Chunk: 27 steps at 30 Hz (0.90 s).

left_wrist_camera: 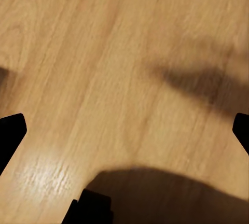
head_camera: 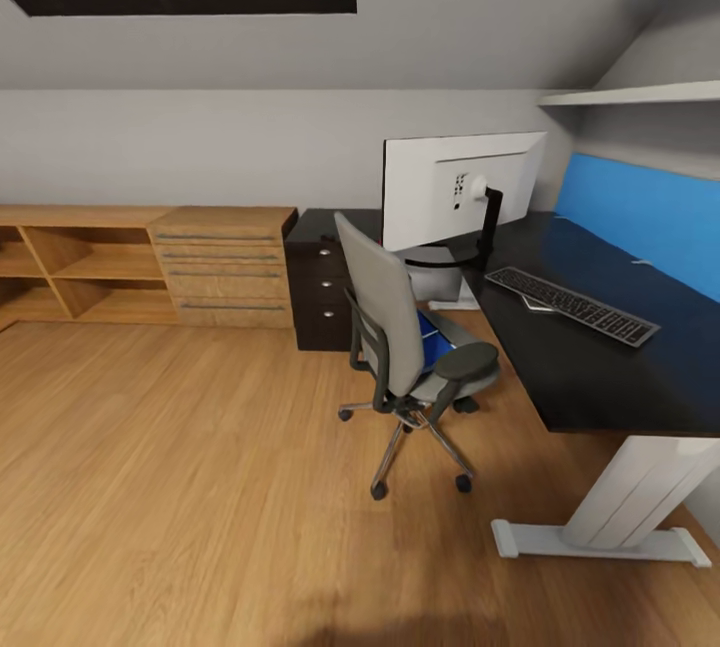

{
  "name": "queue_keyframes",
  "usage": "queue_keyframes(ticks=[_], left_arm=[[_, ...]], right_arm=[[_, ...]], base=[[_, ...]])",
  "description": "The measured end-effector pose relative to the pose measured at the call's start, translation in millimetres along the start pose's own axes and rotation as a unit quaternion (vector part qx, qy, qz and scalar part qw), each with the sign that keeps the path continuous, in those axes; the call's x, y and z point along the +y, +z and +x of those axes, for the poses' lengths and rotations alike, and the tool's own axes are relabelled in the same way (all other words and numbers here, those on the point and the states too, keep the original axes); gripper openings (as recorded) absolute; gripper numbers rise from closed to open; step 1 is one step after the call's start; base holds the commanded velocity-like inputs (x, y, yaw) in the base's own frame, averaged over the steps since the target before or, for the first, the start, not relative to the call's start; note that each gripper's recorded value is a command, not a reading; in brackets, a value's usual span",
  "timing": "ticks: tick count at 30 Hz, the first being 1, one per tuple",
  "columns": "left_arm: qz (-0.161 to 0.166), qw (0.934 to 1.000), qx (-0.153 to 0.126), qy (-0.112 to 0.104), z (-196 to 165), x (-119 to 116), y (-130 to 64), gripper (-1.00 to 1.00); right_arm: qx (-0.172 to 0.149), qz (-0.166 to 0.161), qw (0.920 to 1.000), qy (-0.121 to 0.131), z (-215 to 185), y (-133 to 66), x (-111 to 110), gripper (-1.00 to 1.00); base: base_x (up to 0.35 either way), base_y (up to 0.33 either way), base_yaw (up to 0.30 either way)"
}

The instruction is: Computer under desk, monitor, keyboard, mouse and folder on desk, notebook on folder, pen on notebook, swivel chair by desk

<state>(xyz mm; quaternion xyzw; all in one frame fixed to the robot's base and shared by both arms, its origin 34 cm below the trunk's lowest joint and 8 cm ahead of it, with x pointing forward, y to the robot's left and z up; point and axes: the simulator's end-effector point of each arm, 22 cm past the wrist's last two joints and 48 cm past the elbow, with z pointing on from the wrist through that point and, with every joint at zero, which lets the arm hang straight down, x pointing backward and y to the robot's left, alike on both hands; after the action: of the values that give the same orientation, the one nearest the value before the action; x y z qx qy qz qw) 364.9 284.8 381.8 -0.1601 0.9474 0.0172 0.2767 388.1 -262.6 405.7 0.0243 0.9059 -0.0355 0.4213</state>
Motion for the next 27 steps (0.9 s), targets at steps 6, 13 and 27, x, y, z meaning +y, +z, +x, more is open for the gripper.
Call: queue_keyframes(ticks=[6,13,27], left_arm=[[0.0,1.0,0.0,0.0,7.9,1.1,9.2,1.0],[0.0,1.0,0.0,0.0,17.1,2.7,20.1,1.0],[0.023,0.9993,-0.027,-0.014,2.8,-26.3,42.6,1.0]], right_arm=[[0.003,-0.001,1.0,-0.001,12.6,5.6,1.0,1.0],[0.003,-0.002,1.0,-0.001,25.3,12.7,1.9,1.0],[-0.059,0.004,0.9982,0.009,-12.0,55.5,3.3,1.0]], base=[[0.0,0.0,-0.001],[0.0,0.0,0.0],[0.0,0.0,0.0]])
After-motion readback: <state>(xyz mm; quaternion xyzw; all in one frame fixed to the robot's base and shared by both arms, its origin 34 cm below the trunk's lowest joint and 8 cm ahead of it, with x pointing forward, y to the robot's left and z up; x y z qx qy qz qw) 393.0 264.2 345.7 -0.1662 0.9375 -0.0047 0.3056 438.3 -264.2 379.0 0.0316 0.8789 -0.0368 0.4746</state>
